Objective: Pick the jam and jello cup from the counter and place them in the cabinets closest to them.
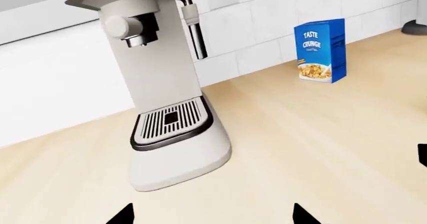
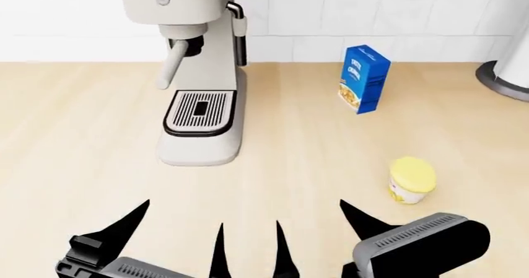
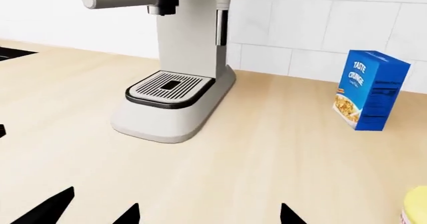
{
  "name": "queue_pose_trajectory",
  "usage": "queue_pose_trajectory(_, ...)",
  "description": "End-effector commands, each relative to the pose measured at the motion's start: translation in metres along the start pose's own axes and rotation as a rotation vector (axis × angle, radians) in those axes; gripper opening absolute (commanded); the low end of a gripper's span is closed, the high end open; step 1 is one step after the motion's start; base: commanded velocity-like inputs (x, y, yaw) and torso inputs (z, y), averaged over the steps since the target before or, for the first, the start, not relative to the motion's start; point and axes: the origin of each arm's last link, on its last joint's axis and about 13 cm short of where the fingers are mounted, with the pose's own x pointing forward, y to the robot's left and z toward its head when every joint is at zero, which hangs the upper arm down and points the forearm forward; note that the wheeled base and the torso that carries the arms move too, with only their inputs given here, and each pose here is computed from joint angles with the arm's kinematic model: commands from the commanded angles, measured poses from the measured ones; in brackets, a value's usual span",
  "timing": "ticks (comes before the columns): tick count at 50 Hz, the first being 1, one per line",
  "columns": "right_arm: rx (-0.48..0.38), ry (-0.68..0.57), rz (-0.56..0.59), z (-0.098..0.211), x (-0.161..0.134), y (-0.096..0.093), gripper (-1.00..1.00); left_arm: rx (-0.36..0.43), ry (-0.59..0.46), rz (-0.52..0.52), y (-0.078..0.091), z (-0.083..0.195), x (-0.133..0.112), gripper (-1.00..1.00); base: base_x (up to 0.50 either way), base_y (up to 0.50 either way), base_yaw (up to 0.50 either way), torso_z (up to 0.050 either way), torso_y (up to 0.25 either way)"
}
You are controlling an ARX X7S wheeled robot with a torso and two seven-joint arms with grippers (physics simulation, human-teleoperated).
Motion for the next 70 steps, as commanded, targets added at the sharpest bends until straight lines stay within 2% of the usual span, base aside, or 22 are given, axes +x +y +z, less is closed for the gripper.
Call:
queue_pose_trajectory(1, 0.002, 0.0, 0.003, 0.0, 0.0, 0.0, 1.0, -0.001, -0.001, -0.002, 0.0, 0.0, 0.0, 1.0, 0.39, 0.0, 0.0, 0.0, 0.01)
queue_pose_trajectory(12, -0.001, 0.0, -0.004, 0.0, 0.0, 0.0, 1.0, 0.0, -0.005, -0.003, 0.001, 0.0, -0.001, 1.0, 0.37, 0.0, 0.0, 0.0, 0.0)
queue_pose_trajectory(23, 0.0, -0.015, -0.024, 0.002, 0.0, -0.004, 1.0, -0.005, -0.008, 0.0, 0.001, -0.002, -0.003, 1.0, 0.03, 0.0, 0.0, 0.0, 0.001)
queue_pose_trajectory(42, -0.003, -0.143, -0.269, 0.013, -0.023, -0.053, 1.0, -0.018, -0.005, -0.005, 0.001, -0.004, -0.006, 1.0, 0.0, 0.0, 0.0, 0.0, 0.0)
queue_pose_trajectory(50, -0.014, -0.177, -0.337, 0.023, -0.033, -0.066, 1.0, -0.023, -0.004, -0.004, 0.001, -0.004, -0.006, 1.0, 0.0, 0.0, 0.0, 0.0, 0.0)
queue_pose_trajectory(58, -0.017, -0.176, -0.375, 0.024, -0.031, -0.068, 1.0, -0.025, -0.003, -0.005, 0.001, -0.004, -0.007, 1.0, 0.0, 0.0, 0.0, 0.0, 0.0)
queue_pose_trajectory(70, 0.002, -0.107, -0.42, 0.018, -0.018, -0.06, 1.0, -0.026, -0.009, -0.012, 0.002, -0.002, -0.005, 1.0, 0.0, 0.0, 0.0, 0.0, 0.0)
